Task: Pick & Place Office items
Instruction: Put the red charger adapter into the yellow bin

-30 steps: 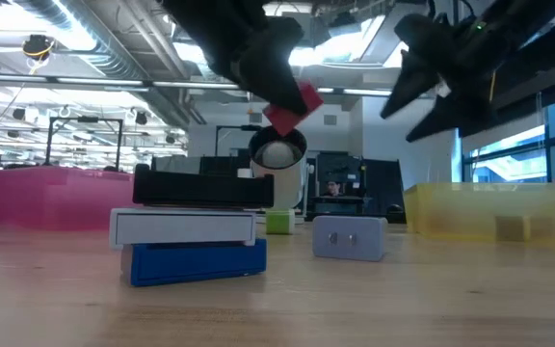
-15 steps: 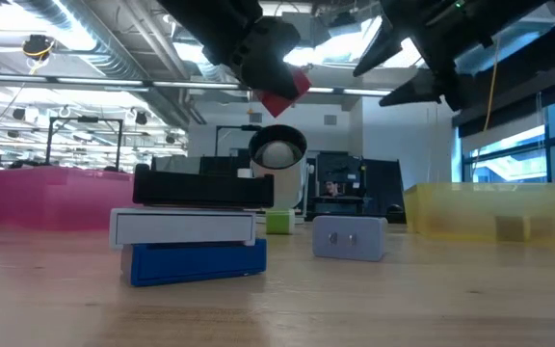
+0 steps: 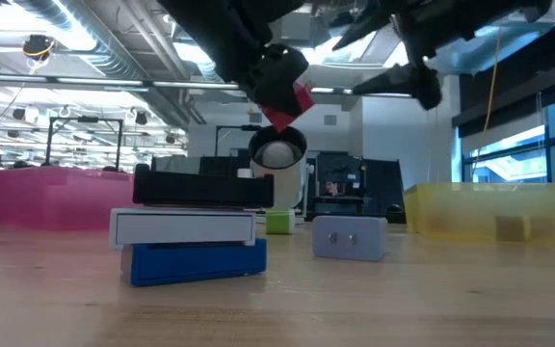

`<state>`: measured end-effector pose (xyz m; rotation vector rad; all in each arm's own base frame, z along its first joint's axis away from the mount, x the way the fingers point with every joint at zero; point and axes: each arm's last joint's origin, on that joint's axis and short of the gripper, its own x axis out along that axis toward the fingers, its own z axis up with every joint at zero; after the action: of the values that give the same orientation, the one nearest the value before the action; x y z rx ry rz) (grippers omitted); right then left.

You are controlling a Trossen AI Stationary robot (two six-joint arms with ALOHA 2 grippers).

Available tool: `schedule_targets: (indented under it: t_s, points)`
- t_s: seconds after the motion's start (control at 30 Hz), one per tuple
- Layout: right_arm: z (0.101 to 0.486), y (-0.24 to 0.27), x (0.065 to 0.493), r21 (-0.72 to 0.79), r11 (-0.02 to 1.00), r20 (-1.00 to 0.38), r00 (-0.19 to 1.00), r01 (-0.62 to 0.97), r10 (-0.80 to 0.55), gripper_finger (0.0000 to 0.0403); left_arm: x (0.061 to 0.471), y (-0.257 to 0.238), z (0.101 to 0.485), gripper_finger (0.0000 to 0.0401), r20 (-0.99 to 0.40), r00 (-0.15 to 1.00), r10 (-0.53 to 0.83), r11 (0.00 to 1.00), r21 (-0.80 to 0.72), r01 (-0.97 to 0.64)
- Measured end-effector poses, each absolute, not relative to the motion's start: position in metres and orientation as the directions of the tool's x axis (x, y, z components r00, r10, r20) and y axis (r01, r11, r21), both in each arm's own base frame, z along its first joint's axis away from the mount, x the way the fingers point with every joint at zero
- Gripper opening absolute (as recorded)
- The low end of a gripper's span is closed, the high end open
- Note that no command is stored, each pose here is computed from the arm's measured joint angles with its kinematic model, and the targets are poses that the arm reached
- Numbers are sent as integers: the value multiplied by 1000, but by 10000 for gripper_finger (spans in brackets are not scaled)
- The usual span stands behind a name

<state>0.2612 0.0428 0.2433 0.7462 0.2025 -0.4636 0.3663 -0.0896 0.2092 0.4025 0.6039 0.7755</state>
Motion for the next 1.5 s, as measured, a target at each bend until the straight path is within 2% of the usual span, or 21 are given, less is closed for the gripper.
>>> schedule_targets:
  t_s: [0.17,0.6,0.9,1.1,1.37,1.5]
  points:
    - [233,47,279,620,664,-294,909,417,-297,318,367,-89,209,214,-354,559,750,651,545,-529]
    - [226,53,337,543,708,-373,885,451,-278,318,365,-86,209,214,-335,533,777,615,587,-526]
    - [224,54,344,519,717,-430,867,466,-252,312,362,-94,208,214,-330,539,775,613,604,-510]
    - [222,53,343,505,719,-449,857,478,-254,256,362,-93,208,214,-329,539,776,611,604,-511]
    - [220,53,342,488,719,-466,844,496,-265,128,362,-94,208,217,-326,536,779,607,607,-512]
    - [220,53,342,488,719,-464,845,495,-267,123,362,-94,208,228,-325,535,780,606,607,-515]
